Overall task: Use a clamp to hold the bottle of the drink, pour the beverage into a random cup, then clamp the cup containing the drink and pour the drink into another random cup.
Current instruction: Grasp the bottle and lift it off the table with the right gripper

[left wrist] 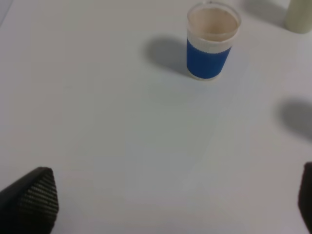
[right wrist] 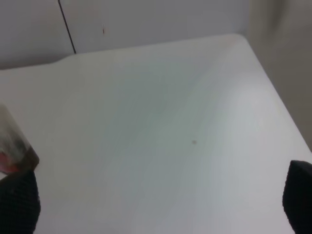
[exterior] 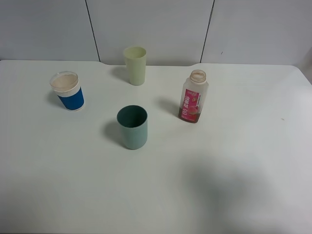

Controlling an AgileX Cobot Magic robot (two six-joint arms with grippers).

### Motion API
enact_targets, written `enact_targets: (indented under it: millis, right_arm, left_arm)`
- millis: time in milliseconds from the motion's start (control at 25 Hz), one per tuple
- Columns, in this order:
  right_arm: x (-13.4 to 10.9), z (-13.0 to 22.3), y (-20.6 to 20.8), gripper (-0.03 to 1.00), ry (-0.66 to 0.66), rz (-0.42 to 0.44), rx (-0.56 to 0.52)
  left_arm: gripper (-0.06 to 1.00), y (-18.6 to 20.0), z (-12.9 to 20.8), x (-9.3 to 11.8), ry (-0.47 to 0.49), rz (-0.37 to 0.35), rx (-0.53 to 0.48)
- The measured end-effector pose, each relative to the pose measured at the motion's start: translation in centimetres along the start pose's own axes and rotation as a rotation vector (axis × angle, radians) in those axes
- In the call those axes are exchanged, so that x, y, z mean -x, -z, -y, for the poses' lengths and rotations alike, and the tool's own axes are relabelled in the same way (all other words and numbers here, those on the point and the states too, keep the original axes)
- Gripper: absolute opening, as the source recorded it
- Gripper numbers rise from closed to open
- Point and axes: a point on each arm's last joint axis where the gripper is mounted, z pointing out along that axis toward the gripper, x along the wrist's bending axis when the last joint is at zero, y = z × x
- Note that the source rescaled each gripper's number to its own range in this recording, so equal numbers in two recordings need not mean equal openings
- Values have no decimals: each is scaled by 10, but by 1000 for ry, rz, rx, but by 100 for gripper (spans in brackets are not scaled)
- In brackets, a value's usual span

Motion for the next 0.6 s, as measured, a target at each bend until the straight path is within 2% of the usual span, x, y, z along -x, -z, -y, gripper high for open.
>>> enact_targets:
  millis: [280,320,600]
  right_arm:
    - [-1,-8,-28,100,31,3,-144]
    - [-1,-10,-40,100,81,-1,-203]
    - [-3,-11,-70,100,240,-41,-350]
  left_arm:
    - [100,0,0,0,0,0,0]
    - [100,0,0,0,0,0,0]
    - [100,0,0,0,0,0,0]
